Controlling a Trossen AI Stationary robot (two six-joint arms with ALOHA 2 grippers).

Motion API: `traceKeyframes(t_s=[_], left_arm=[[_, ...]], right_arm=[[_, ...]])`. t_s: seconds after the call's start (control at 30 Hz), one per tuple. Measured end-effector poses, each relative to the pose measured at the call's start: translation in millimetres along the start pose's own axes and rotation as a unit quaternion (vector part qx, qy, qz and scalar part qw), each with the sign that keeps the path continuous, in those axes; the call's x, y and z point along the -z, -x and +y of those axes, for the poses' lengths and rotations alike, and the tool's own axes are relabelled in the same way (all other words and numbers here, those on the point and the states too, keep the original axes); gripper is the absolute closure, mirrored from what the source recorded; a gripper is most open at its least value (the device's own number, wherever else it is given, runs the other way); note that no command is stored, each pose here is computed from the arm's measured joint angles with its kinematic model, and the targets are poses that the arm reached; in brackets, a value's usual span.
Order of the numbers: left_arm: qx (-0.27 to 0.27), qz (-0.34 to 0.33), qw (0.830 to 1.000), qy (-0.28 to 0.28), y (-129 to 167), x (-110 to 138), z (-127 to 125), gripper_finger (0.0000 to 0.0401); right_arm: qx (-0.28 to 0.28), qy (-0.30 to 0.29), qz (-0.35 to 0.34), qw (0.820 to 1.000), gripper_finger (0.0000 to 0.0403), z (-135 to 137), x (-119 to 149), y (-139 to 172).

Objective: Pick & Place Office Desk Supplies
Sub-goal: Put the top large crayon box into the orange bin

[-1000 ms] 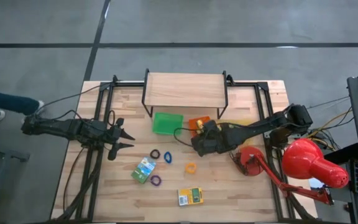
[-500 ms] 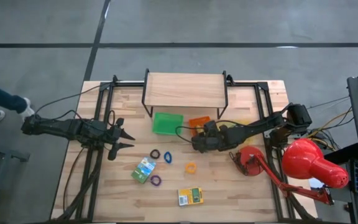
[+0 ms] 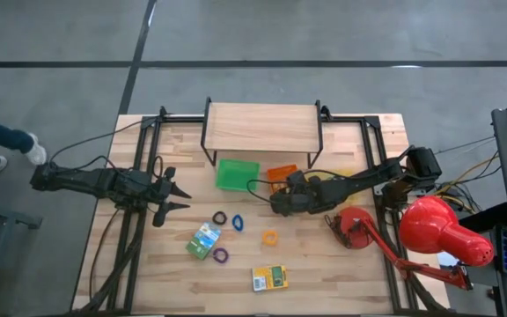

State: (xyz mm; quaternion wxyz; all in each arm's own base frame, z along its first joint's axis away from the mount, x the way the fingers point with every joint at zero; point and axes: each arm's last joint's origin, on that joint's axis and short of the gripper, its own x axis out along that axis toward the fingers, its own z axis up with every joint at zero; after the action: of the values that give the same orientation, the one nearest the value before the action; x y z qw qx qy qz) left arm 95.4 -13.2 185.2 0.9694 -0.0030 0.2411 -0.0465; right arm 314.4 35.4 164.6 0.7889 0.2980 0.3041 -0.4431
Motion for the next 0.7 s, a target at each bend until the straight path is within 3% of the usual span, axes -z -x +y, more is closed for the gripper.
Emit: traceKeyframes(t_s=[0.43,0.7], left_arm=[[0.0,0.0,1.0,0.0,0,0,0,0.0258],[0.0,0.0,1.0,0.0,0,0,0,0.0259]], right_arm=[[-0.064,0.112,-0.077,0.989,0.0193,39,-12,48],[-0.126,0.249,-0.115,0.953,0.0193,71,-5,90]])
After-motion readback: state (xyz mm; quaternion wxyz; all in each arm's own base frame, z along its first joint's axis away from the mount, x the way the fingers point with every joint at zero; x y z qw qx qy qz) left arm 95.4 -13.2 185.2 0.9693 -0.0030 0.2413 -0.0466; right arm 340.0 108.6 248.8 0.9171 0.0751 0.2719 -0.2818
